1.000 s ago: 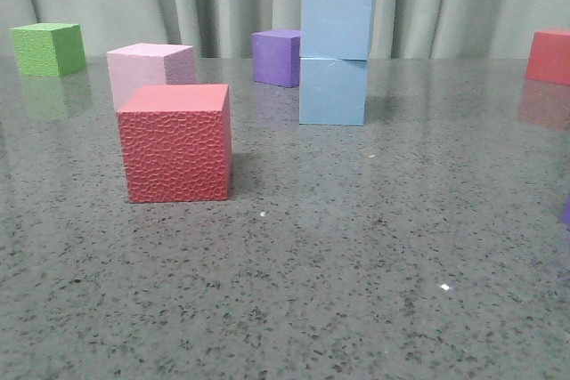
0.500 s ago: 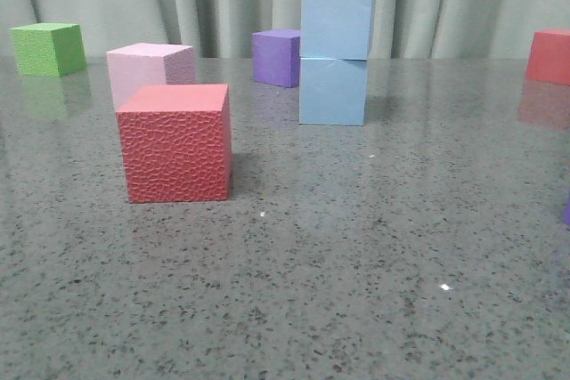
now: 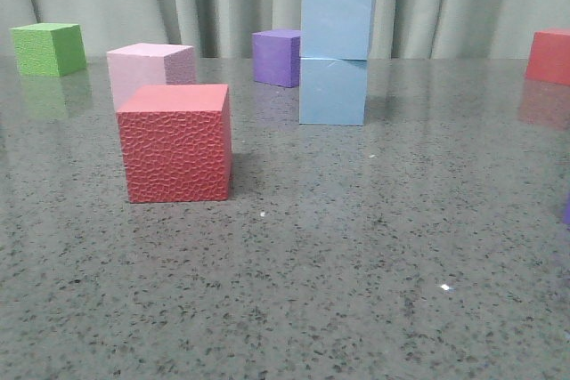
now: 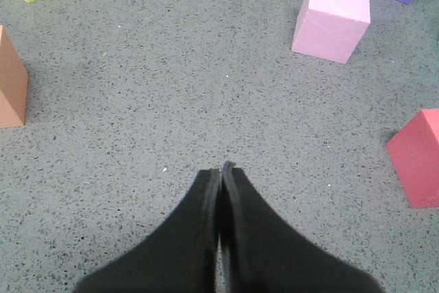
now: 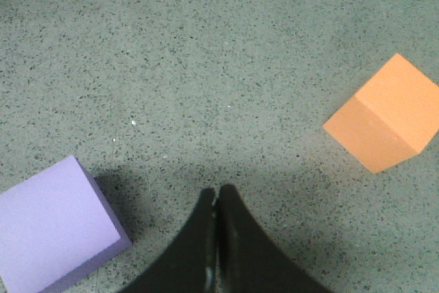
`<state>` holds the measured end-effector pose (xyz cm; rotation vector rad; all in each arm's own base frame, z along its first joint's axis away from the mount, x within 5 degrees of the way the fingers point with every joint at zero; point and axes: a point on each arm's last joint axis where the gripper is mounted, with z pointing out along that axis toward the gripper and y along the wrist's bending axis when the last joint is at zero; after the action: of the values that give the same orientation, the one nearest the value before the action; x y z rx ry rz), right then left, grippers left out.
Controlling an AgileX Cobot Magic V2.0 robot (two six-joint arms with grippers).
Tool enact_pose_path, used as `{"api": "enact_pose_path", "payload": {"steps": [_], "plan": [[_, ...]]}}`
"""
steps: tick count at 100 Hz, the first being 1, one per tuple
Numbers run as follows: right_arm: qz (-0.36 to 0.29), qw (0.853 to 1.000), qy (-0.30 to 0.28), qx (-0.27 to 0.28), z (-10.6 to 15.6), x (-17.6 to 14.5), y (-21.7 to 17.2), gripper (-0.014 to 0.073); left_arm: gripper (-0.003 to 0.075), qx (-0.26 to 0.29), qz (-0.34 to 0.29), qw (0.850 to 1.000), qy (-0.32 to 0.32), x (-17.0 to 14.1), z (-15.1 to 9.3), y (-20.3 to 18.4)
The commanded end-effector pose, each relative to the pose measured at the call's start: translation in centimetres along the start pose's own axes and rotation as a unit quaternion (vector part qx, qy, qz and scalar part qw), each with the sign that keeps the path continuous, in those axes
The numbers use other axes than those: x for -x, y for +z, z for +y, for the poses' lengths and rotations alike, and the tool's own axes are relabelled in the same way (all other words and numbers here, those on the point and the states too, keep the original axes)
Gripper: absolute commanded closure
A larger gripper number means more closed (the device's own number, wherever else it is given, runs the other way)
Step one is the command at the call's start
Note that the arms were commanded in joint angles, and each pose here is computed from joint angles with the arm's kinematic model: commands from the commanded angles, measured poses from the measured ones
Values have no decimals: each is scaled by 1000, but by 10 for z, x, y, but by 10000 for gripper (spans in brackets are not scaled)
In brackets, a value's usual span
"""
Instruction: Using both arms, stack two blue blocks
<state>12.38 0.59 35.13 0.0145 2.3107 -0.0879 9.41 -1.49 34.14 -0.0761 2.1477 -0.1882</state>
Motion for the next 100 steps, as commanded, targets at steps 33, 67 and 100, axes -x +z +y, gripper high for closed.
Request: {"api": "enact_pose_path", "payload": {"steps": [33, 67, 100], "plan": [[-40, 999, -4, -1, -2, 10, -7, 664, 739, -16, -45, 999, -6, 12, -3, -5], [-40, 999, -4, -1, -2, 10, -7, 664, 739, -6, -59, 998, 9, 13, -1, -5], [-40, 999, -4, -1, -2, 10, -7, 664, 739, -50, -202, 978, 4, -7, 2, 4]]}}
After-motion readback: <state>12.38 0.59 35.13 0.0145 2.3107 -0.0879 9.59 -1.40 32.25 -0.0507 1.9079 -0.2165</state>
